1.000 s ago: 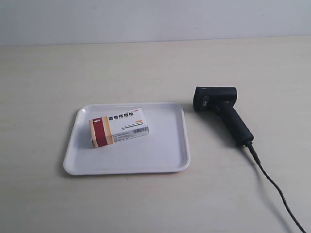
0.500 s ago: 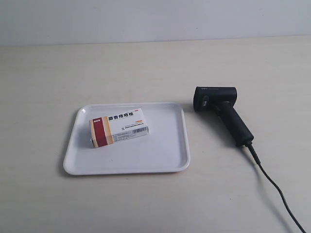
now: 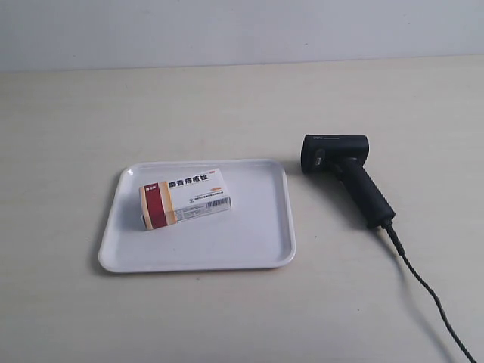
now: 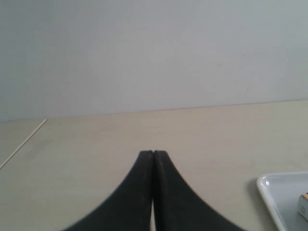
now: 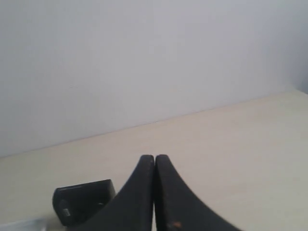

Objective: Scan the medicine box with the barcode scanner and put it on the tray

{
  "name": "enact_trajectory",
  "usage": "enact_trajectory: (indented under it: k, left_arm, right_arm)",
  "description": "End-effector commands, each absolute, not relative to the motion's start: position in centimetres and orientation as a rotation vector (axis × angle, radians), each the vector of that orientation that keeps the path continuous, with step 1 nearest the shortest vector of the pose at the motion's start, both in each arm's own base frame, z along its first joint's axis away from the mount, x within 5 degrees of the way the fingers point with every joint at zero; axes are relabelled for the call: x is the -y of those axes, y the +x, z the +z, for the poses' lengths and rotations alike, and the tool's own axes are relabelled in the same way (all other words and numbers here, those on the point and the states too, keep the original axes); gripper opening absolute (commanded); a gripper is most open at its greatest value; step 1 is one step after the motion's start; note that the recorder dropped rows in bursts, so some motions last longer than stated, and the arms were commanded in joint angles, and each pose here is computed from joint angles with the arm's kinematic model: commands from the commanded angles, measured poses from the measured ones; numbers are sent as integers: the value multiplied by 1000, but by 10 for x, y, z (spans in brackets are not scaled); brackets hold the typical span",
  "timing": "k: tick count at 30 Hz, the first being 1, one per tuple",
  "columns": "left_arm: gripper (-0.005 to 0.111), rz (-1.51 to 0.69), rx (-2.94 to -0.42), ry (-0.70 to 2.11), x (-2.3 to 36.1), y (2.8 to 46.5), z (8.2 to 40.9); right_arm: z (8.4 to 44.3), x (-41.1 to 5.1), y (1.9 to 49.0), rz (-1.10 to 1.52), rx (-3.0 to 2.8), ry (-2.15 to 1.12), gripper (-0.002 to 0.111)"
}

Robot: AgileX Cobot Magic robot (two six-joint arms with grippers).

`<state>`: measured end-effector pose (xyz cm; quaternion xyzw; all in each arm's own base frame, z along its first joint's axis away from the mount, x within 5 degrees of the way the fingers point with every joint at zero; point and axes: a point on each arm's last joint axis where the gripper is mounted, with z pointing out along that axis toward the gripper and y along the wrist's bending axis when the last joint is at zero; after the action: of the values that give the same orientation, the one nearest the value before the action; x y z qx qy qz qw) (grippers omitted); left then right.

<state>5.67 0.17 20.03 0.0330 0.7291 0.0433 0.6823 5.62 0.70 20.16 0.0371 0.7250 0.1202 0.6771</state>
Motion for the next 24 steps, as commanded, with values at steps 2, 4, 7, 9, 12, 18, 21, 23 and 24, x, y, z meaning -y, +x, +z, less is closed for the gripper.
enact_trajectory:
  k: [2,4,7,9,12,18,21,23,24]
  left_arm:
    - [1,94,-1629,71,-2,56,200]
    - [1,94,-1629,71,-2,56,200]
    - [1,94,-1629,71,-2,56,200]
    - [1,94,-1629,71,-2,56,200]
    - [1,94,-1629,71,-2,56,200]
    - [1,94,-1629,71,-2,56,200]
    - [1,94,-1629,71,-2,56,200]
    - [1,94,-1629,71,-2,56,200]
    - [1,94,-1629,71,-2,56,200]
  right_arm:
    - [198,-3,56,200,-1649,114,0]
    - [197,-3,56,195,-1659,111,0]
    - [196,-3,56,210,-1667,126,0]
    - [197,-4,56,219,-1664,132,0]
    - [197,-4,56,219,-1664,132,0]
    - [197,-4,56,219,-1664,132,0]
    - [197,-4,56,219,-1664,132,0]
    - [197,-4,56,219,-1664,132,0]
    - [197,-4,56,219,-1664,132,0]
